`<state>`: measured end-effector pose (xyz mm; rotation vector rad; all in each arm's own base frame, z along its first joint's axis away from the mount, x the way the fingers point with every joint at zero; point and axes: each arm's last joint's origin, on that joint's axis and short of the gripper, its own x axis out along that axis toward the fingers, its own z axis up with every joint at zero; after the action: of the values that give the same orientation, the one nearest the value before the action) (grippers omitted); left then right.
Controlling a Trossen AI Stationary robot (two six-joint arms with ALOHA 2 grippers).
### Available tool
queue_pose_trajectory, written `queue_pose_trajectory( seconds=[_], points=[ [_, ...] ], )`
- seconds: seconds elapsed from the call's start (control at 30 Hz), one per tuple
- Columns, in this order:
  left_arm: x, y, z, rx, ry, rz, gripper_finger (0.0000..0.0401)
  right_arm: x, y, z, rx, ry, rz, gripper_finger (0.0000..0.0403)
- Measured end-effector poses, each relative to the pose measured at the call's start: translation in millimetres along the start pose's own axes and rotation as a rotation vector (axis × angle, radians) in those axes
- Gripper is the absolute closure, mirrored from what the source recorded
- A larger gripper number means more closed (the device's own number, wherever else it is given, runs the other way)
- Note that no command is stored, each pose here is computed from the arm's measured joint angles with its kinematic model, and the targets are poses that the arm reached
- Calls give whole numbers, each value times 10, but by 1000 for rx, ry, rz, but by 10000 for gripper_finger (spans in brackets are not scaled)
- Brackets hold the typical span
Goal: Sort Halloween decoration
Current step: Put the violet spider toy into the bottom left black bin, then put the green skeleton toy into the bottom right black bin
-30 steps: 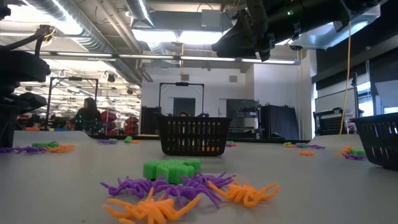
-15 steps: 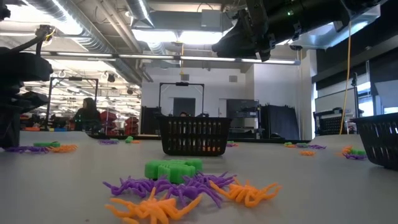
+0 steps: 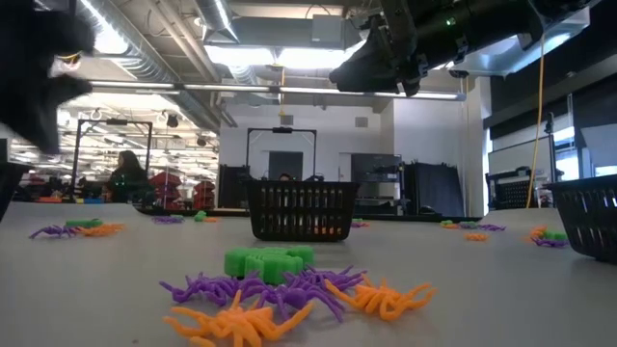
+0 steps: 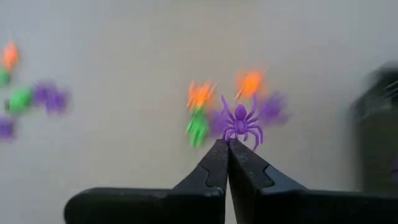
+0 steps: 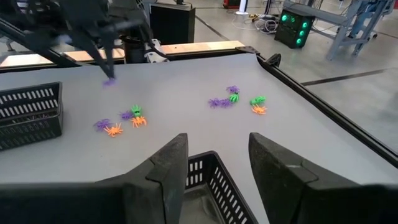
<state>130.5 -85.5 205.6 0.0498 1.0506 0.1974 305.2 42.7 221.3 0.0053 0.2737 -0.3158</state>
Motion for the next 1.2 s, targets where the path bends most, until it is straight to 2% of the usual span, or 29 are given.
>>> queue_pose_trajectory(
  seconds=[0.17, 0.3, 0.43, 0.6, 0.7, 0.87, 1.2],
  points=[
    [-243, -172, 239, 39, -131, -96, 401, 0, -1, -12, -6, 11, -1, 236],
    [-305, -408, 299, 72, -192, -190, 401, -1, -5, -46, -5, 44, -5, 236],
    [-214, -680, 212, 118, -132, -246, 401, -3, -10, -77, 2, 72, -9, 236],
    [-59, -913, 68, 67, 19, -281, 401, -3, -6, -71, 11, 67, -1, 236],
    [6, -973, 24, 23, 81, -283, 401, -2, -5, -61, 28, 58, 0, 236],
    [39, -996, 52, -45, 73, -284, 395, -1, -2, -39, 52, 37, 3, 236],
    [26, -983, 78, 3, 42, -287, 311, -1, 0, -24, 56, 22, 5, 236]
  ],
)
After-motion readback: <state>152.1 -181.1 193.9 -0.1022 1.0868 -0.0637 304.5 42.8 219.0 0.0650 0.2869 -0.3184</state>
